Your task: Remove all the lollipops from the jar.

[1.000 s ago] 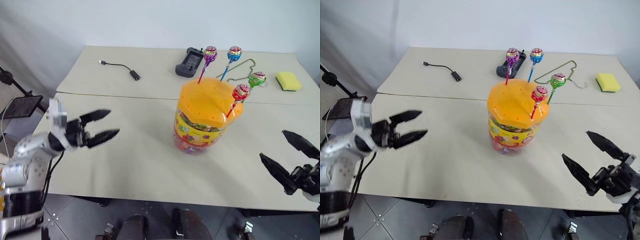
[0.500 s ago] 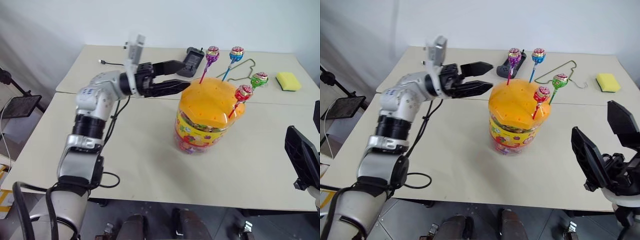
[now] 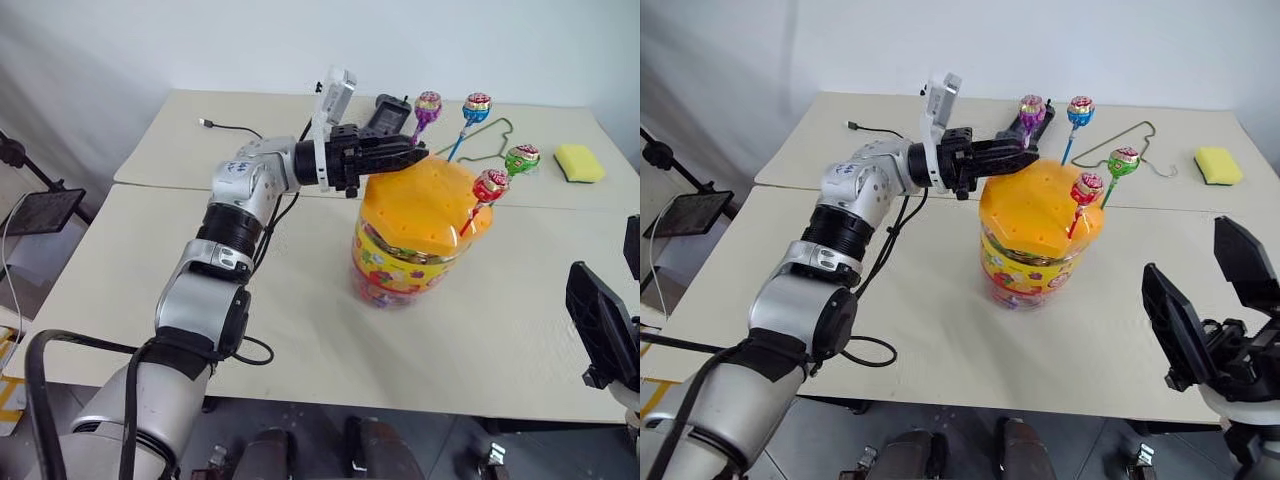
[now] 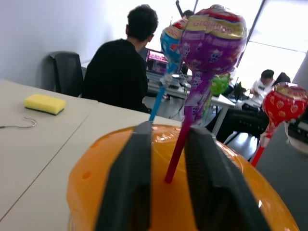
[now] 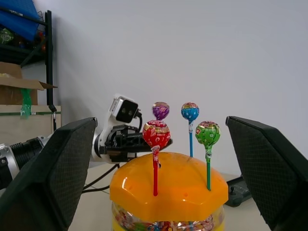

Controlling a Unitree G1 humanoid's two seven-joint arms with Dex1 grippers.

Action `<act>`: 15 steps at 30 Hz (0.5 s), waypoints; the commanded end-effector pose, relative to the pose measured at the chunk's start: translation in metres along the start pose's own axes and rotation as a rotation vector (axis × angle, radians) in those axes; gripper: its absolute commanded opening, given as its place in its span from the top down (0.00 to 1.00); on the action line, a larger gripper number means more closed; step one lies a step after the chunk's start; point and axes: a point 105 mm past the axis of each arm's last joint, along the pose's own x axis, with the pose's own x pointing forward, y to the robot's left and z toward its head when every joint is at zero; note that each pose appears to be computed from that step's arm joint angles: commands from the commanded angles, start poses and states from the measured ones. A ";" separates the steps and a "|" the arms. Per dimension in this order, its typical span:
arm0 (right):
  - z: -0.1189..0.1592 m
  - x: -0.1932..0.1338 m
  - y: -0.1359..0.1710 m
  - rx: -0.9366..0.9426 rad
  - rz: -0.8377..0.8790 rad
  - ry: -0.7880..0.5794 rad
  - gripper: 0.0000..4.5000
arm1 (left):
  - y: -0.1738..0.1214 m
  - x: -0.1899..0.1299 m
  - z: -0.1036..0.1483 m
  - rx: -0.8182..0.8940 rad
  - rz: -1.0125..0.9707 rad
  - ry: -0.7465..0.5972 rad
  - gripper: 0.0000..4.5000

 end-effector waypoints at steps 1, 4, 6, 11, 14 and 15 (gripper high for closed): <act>0.009 0.003 0.009 -0.019 0.037 -0.037 0.00 | -0.012 0.011 0.045 0.036 -0.071 -0.192 0.99; 0.007 0.009 0.012 0.009 0.099 -0.035 0.00 | -0.009 0.002 0.077 0.001 -0.027 -0.350 0.99; 0.005 0.016 0.014 0.029 0.162 -0.029 0.00 | -0.001 -0.013 0.085 0.003 0.055 -0.366 0.99; -0.008 0.026 0.031 0.076 0.428 0.089 0.00 | 0.024 -0.086 0.055 0.148 0.393 -0.085 0.99; -0.012 0.027 0.034 0.089 0.499 0.118 0.00 | 0.027 -0.121 0.041 0.135 0.523 0.012 0.99; -0.016 0.027 0.035 0.099 0.541 0.141 0.00 | 0.028 -0.150 0.030 0.108 0.634 0.067 0.99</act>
